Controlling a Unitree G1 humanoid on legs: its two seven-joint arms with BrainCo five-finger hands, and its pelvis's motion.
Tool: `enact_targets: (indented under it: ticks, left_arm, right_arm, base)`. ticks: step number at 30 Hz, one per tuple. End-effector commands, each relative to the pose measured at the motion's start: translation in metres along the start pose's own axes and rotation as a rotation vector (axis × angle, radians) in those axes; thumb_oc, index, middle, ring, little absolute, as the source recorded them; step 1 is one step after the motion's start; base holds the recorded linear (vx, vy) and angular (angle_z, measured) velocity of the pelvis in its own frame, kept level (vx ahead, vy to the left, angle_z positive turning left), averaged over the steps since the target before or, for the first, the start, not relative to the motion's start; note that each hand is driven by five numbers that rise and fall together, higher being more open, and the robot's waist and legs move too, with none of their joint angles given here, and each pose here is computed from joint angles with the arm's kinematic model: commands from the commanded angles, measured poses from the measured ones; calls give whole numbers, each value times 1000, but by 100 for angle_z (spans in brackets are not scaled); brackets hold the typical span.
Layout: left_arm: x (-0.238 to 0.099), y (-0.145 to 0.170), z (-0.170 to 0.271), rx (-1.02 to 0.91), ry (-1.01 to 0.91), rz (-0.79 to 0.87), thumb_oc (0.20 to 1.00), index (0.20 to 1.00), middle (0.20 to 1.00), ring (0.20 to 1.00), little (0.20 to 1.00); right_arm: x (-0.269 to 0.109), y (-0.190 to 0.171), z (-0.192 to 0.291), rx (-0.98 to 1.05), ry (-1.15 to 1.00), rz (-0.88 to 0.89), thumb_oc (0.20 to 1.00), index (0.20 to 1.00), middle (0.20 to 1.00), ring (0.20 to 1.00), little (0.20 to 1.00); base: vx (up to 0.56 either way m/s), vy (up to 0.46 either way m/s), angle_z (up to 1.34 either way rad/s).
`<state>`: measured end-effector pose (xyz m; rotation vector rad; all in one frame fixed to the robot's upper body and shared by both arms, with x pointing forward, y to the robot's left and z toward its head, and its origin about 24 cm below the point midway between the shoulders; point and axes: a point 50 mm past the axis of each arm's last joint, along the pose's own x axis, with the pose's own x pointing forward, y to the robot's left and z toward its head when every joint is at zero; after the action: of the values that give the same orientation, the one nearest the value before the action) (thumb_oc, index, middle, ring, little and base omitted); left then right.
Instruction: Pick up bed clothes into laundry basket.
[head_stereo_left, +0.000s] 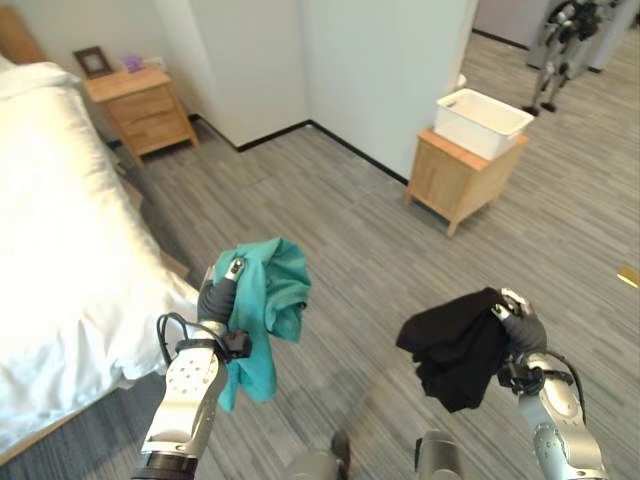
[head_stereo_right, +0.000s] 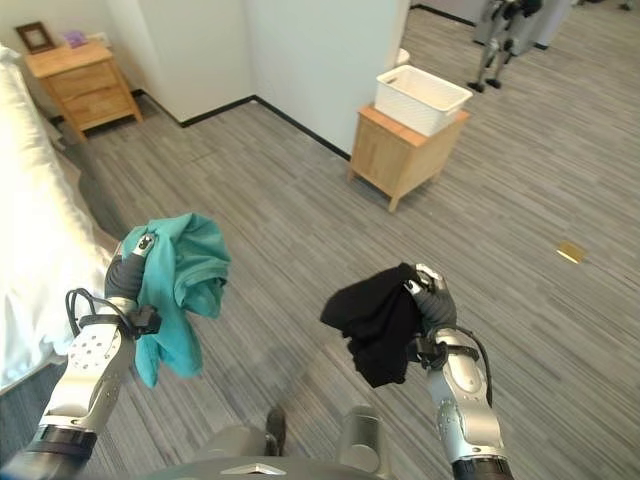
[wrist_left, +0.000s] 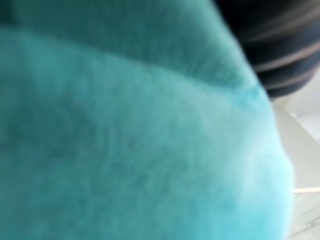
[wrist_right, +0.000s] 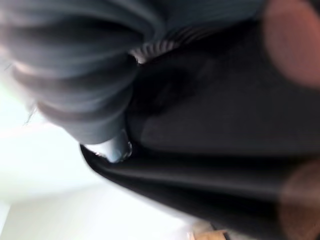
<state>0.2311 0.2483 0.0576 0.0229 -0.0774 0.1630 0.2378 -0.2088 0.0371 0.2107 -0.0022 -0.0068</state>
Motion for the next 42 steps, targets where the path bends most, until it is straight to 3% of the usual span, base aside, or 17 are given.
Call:
enact_targets:
  ticks: [1, 13, 27, 34, 42]
  left_arm:
    - [19, 7, 54, 0, -263, 15, 200, 200, 200, 200, 200]
    - [22, -12, 45, -105, -226, -57, 200, 200, 200, 200, 200]
    - [30, -41, 39, -38, -196, -197, 200, 200, 200, 200, 200]
    - [29, -33, 36, -20, -172, -172, 200, 200, 200, 200, 200]
    - [31, -34, 40, 14, -193, -198, 200, 200, 200, 200, 200]
  right_arm:
    - [4, -11, 43, -83, -204, -6, 200, 200, 200, 200, 200]
    - [9, -19, 62, -62, -269, -35, 200, 200, 200, 200, 200]
    - [11, -2, 50, -51, -237, 41, 200, 200, 200, 200, 200]
    - [14, 11, 42, -21, -208, 64, 200, 200, 200, 200, 200]
    - [7, -2, 36, -21, -175, 24, 200, 200, 200, 200, 200]
  base:
    - [144, -170, -30]
    - [268, -349, -36]
    - [499, 21, -55]
    - [473, 148, -43]
    - [449, -168, 44]
